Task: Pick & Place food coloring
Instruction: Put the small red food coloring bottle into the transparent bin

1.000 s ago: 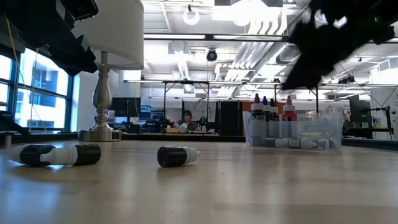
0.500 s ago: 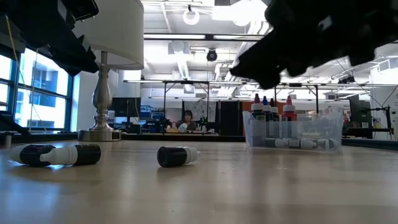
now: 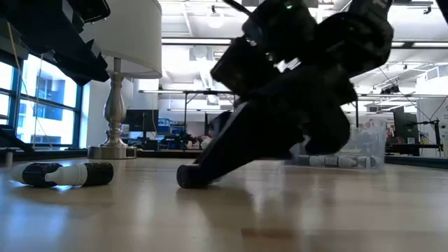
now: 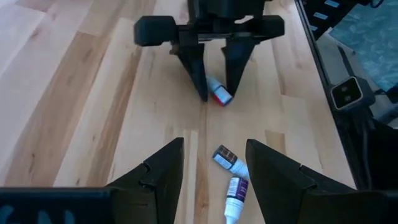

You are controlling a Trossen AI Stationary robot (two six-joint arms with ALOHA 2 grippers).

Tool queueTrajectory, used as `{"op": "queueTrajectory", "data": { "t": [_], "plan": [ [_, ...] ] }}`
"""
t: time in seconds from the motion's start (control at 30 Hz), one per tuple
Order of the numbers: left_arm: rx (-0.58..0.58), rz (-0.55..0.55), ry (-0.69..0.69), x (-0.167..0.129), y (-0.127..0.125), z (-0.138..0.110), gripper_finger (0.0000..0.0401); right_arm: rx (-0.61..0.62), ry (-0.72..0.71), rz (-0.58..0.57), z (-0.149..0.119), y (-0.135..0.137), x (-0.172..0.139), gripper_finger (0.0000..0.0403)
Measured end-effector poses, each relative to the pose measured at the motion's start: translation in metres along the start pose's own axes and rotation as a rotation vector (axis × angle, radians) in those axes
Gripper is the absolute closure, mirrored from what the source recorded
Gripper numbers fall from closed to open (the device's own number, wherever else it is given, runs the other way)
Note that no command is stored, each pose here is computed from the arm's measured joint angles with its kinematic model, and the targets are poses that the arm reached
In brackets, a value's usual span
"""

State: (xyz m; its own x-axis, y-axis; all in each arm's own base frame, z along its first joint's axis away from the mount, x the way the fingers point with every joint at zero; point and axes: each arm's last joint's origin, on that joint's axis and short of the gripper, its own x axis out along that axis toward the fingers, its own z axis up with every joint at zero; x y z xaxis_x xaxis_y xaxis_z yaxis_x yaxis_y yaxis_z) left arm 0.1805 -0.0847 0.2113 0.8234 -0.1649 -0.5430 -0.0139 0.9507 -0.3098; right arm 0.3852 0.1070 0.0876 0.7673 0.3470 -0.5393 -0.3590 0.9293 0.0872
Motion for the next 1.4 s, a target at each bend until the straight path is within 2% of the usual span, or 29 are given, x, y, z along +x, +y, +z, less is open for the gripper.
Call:
{"op": "queueTrajectory", "data": {
  "t": [0.17,0.27,0.43,0.57,0.67,0.77,0.83,0.97,1.03,1.13,1.2,1.3,1.4],
  "plan": [
    [0.005,0.005,0.022,0.000,0.001,-0.002,0.0231,-0.011,0.004,0.013,0.001,-0.004,0.010,0.0237],
    [0.005,0.001,0.024,0.000,0.001,-0.002,0.0231,-0.009,0.005,0.012,0.001,-0.008,0.009,0.0265],
    [0.006,0.002,0.028,0.000,0.001,-0.002,0.0231,0.037,0.018,-0.022,0.000,-0.016,0.008,0.0335],
    [0.007,0.005,0.032,0.000,0.001,-0.003,0.0231,0.062,0.021,-0.031,0.008,-0.019,0.000,0.0340],
    [0.009,0.008,0.039,0.000,0.002,-0.003,0.0231,0.030,0.056,-0.045,0.026,-0.016,-0.022,0.0340],
    [0.010,0.011,0.043,0.000,0.002,-0.004,0.0231,0.009,0.127,-0.136,0.051,-0.012,-0.060,0.0330],
    [0.010,0.011,0.043,0.000,0.002,-0.004,0.0231,0.007,0.232,-0.242,0.058,-0.009,-0.090,0.0324],
    [0.010,0.011,0.043,0.000,0.002,-0.004,0.0231,0.054,0.430,-0.539,0.060,-0.007,-0.153,0.0334],
    [0.010,0.012,0.042,0.000,0.002,-0.004,0.0231,0.125,0.495,-0.671,0.051,-0.007,-0.180,0.0340],
    [0.010,0.017,0.040,0.000,0.002,-0.004,0.0231,0.277,0.515,-0.760,0.025,-0.010,-0.206,0.0340],
    [0.009,0.018,0.039,0.000,0.002,-0.004,0.0231,0.348,0.503,-0.790,0.003,-0.011,-0.217,0.0332],
    [0.009,0.019,0.039,0.000,0.002,-0.004,0.0231,0.378,0.491,-0.813,-0.028,-0.013,-0.226,0.0316],
    [0.009,0.019,0.038,0.000,0.002,-0.004,0.0231,0.406,0.438,-0.823,-0.045,-0.016,-0.231,0.0302]
  ]
}}
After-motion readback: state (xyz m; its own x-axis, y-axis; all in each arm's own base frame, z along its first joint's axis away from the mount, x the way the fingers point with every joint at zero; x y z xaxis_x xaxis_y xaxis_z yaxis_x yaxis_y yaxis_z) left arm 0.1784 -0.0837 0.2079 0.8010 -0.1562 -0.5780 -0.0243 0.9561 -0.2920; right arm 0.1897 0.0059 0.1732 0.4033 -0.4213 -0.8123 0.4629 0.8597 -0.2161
